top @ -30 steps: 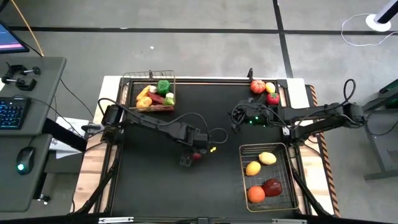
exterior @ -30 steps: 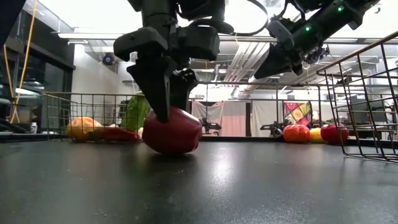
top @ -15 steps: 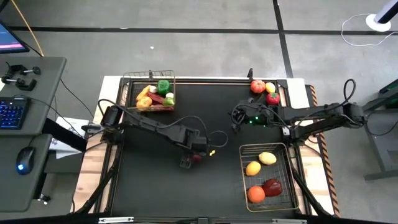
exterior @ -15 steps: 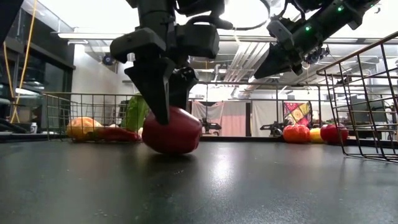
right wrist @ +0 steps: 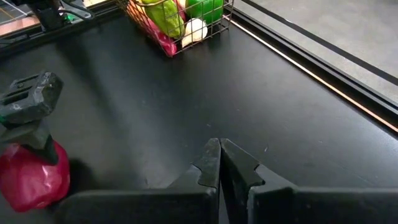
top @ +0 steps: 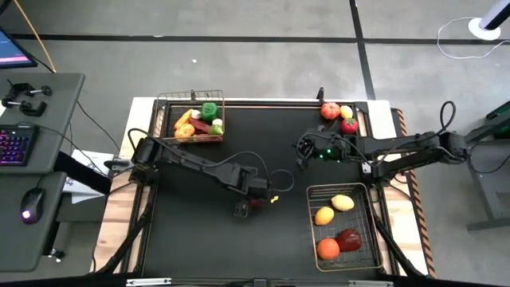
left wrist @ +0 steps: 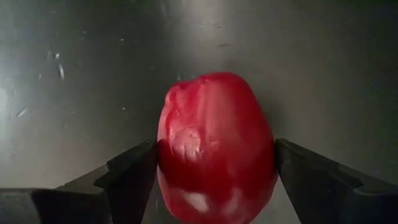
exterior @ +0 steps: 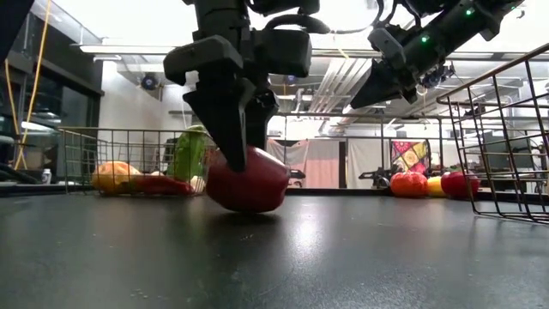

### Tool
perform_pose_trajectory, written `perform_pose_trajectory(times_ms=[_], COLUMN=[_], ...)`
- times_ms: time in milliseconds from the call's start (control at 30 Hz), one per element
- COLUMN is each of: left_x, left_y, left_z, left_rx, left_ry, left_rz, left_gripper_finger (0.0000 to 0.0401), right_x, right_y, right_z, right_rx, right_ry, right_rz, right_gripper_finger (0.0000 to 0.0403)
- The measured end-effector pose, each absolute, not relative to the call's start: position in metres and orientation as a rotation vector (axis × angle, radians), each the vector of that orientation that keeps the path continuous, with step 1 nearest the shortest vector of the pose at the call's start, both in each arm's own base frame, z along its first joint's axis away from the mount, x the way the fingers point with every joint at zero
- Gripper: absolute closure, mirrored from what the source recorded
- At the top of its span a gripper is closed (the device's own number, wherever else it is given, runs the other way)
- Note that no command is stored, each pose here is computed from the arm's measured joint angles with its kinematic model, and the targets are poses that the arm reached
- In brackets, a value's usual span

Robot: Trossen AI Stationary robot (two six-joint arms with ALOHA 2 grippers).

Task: Sort produce into baskets
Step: Put the red apple into the bottom wire basket

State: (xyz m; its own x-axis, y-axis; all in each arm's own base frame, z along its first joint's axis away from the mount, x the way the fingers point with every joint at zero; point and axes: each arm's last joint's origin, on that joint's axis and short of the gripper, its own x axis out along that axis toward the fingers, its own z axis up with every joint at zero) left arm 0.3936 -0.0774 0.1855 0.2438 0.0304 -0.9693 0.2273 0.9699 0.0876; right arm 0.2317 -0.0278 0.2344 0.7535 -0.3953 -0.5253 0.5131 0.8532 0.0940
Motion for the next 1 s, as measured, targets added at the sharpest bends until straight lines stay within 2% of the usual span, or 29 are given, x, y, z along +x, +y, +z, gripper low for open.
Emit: perform_pose_trajectory(times_ms=[200, 500, 1000], left_x=[0.3935, 0.3885, 0.3894], left_y=[-0.0778, -0.0759, -0.077], left_z=[0.1863, 0.1859, 0.181], left_rx=[0.202, 0.19, 0.145], left_ry=[1.323, 1.378, 1.345], left_rz=[-0.139, -0.129, -0.154], left_gripper_finger=[0.0088, 0.0026, 0.0023], right_x=[0.2317, 0.2317, 0.2317], right_y=[-0.0278, -0.0278, -0.0278], right_z=[0.2344, 0.2344, 0.2344], right_rx=[0.242, 0.245, 0.242], right_ry=[0.515, 0.515, 0.516], right_rz=[-0.502, -0.502, -0.501], right_gripper_finger=[0.0403, 0.0403, 0.0403])
